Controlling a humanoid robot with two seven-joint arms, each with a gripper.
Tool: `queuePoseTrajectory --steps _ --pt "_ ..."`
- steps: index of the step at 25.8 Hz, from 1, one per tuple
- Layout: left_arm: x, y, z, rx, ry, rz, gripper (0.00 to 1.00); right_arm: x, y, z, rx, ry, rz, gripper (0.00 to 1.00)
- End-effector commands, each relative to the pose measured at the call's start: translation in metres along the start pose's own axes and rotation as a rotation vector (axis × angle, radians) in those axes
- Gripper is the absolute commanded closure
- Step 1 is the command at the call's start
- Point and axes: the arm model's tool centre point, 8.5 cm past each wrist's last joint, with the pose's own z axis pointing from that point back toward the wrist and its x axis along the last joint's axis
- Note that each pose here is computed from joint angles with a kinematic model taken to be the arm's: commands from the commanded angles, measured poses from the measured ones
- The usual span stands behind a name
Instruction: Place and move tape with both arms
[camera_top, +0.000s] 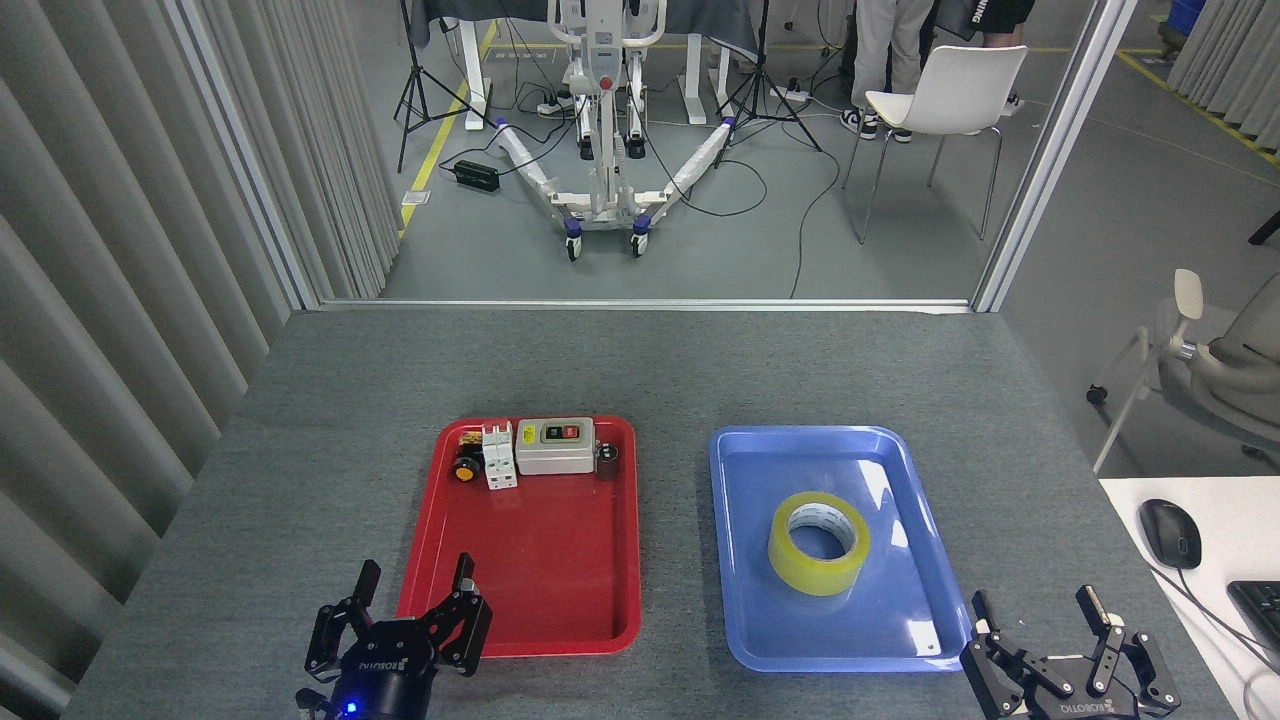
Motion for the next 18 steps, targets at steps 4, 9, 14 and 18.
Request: queuePoseTrajectory --steps 4,9,14,18 --pt "-0.0028 -0.0016 0.0012 -0.005 0.007 -0.002 0.0 -0.0011 -0.001 -0.0016 -0.006 0.008 -0.003 0.0" --pt "-0.0034 -0.0009 0.0007 -0.003 0.01 -0.001 0.0 -0.0002 -0.0006 -0.0015 -0.006 0.007 -0.005 0.0" --pt "-0.0057 -0.0009 0.0011 -0.003 0.016 -0.002 0.0 0.0023 0.0002 -0.0013 -0.006 0.008 -0.014 0.0" --pt "-0.0057 -0.0003 0.001 -0.001 0.018 -0.002 0.0 0.0027 0.0005 -0.0017 -0.005 0.007 -0.014 0.0"
